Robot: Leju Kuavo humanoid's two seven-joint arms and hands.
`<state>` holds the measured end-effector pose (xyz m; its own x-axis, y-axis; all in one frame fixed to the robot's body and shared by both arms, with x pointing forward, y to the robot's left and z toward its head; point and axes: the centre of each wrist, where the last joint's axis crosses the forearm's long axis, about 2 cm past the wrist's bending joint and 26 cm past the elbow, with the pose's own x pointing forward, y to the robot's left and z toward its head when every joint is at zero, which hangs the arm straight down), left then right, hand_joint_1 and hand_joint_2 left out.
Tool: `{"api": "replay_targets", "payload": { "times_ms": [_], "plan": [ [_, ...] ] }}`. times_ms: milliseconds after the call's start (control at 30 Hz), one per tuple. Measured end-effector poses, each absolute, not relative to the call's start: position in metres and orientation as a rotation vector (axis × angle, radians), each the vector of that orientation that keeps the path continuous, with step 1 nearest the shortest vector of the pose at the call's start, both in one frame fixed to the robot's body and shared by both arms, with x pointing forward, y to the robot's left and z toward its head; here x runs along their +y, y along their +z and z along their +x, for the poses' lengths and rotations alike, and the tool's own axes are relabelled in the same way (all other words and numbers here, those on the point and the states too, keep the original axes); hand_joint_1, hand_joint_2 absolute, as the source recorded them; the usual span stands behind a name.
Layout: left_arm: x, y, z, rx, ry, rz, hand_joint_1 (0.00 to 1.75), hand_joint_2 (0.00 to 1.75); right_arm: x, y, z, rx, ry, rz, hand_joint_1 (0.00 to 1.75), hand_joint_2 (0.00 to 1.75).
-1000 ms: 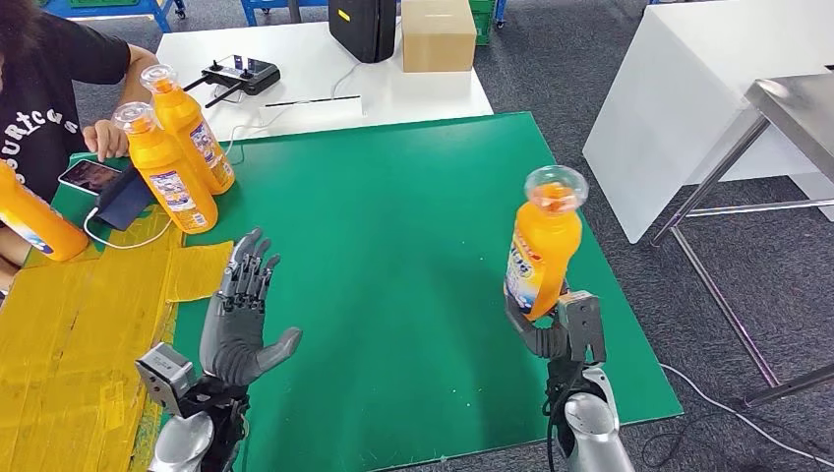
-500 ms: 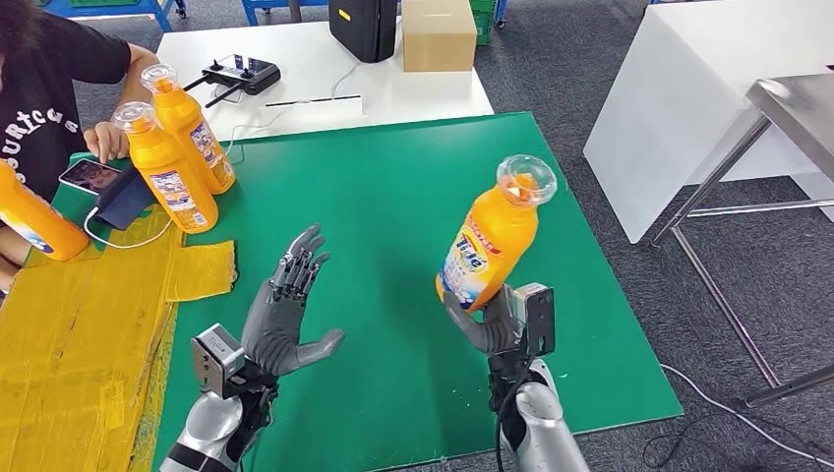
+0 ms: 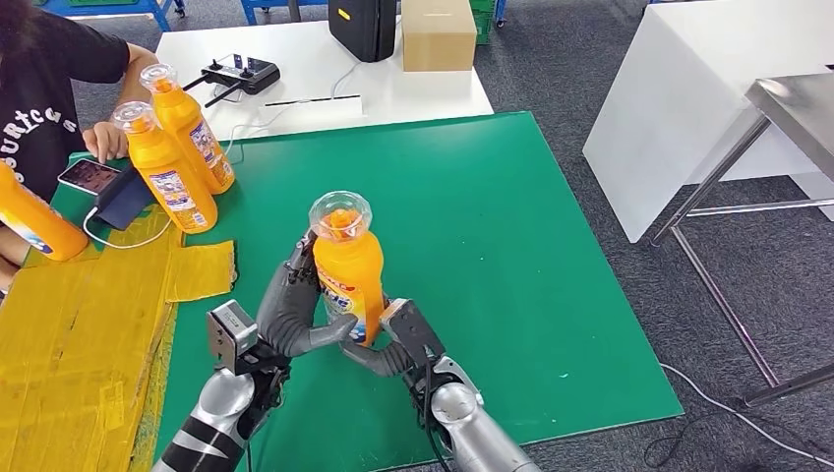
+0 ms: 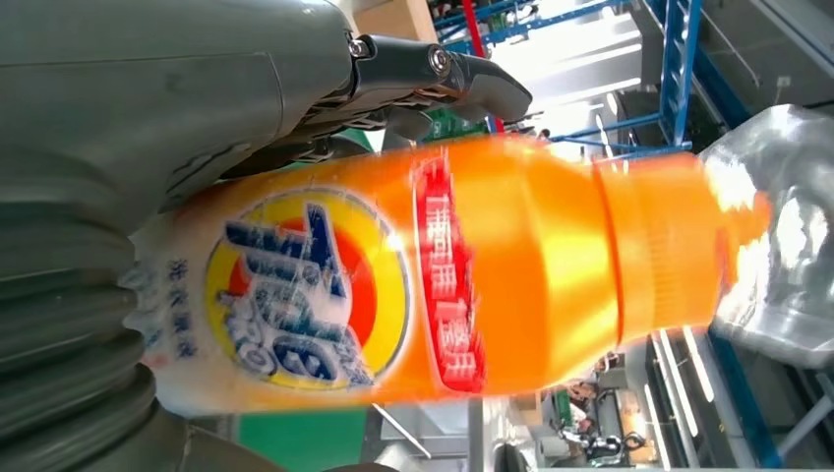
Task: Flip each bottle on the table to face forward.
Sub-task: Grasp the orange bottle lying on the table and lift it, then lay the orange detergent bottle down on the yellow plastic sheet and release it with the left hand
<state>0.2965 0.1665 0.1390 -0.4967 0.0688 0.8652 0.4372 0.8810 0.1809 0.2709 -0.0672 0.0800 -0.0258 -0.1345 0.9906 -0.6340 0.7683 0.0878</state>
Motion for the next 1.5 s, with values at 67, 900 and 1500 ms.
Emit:
{"api": "replay_targets", "payload": {
  "times_ms": [67,900,1500],
  "plan": [
    [0.167,0.140,0.300,-2.058,-0.470,-0.364,0.00,1.75,-0.061,0.077,0.269,-1.552,0.497,0.634,1.75,1.75],
    [0.170,0.133,0.304,-2.033,-0.466,-0.332,0.00,1.75,-0.053,0.053,0.255,-1.423,0.581,0.648,1.75,1.75],
    [0.189,0.111,0.314,-1.840,-0.819,-0.272,0.00,0.00,-0.063,0.045,0.247,-1.446,0.596,0.552,1.75,1.75]
  ]
}}
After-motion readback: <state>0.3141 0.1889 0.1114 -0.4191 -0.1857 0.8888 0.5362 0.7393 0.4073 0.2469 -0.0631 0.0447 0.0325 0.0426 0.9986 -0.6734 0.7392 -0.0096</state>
